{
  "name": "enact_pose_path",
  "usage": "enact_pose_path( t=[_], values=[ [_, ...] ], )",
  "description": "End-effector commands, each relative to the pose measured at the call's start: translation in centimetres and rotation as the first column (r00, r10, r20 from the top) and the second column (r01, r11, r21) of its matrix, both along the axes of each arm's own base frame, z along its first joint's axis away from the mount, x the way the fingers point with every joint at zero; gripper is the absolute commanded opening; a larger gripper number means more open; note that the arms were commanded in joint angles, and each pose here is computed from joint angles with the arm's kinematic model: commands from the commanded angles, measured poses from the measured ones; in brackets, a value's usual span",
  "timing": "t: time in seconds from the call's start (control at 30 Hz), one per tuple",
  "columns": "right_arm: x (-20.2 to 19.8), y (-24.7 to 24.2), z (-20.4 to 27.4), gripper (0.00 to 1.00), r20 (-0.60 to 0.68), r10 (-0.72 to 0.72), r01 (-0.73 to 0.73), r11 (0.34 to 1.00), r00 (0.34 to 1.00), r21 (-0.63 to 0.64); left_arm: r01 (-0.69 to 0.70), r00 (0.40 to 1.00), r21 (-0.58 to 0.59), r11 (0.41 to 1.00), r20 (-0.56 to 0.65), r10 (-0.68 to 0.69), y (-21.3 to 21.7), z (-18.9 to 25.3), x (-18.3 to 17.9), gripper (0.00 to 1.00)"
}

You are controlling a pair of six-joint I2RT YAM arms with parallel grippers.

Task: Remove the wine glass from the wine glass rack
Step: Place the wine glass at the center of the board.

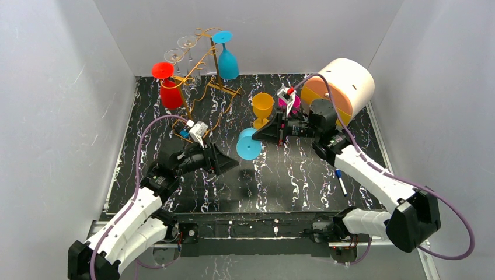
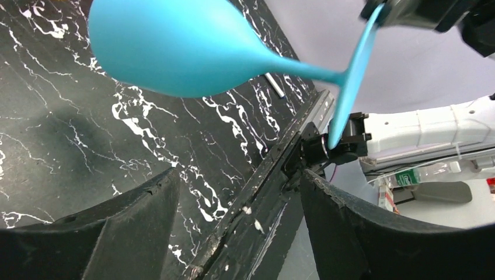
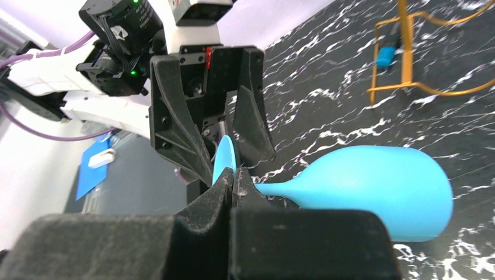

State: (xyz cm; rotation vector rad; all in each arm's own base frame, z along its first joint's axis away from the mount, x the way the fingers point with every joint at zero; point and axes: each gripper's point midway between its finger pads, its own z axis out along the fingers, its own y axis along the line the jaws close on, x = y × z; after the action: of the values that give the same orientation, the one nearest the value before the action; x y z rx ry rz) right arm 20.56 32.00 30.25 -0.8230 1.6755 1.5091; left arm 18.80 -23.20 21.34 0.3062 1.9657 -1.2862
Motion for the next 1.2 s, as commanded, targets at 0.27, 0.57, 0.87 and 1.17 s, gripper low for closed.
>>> enact_pose_path(
  t=[0.27, 0.57, 0.87, 1.17],
  values=[
    [0.5, 0.3, 0.8, 0.01, 0.011, -0.013, 0.013, 1.000, 1.000, 0.025, 0.170, 0.984, -0.253, 0.952, 0.102, -0.149, -1.9, 5.8, -2.4, 0.76],
    [-1.6, 0.6, 1.3, 0.01, 0.020, 0.099, -0.100, 0.993, 0.995, 0.060, 0.139, 0.990, -0.271, 0.952, 0.070, -0.124, -2.5, 5.5, -1.2, 0.54],
    [-2.1, 1.0, 0.9, 0.01, 0.005, 0.152, -0.152, 0.987, 0.988, 0.055, 0.164, 0.986, -0.263, 0.951, 0.065, -0.153, -3.1, 5.2, -1.4, 0.04],
    [-3.3, 1.4, -0.1, 0.15, -0.059, 0.257, -0.256, 0.966, 0.965, 0.027, 0.196, 0.980, -0.258, 0.946, 0.093, -0.178, -3.1, 5.7, -1.9, 0.00]
  ],
)
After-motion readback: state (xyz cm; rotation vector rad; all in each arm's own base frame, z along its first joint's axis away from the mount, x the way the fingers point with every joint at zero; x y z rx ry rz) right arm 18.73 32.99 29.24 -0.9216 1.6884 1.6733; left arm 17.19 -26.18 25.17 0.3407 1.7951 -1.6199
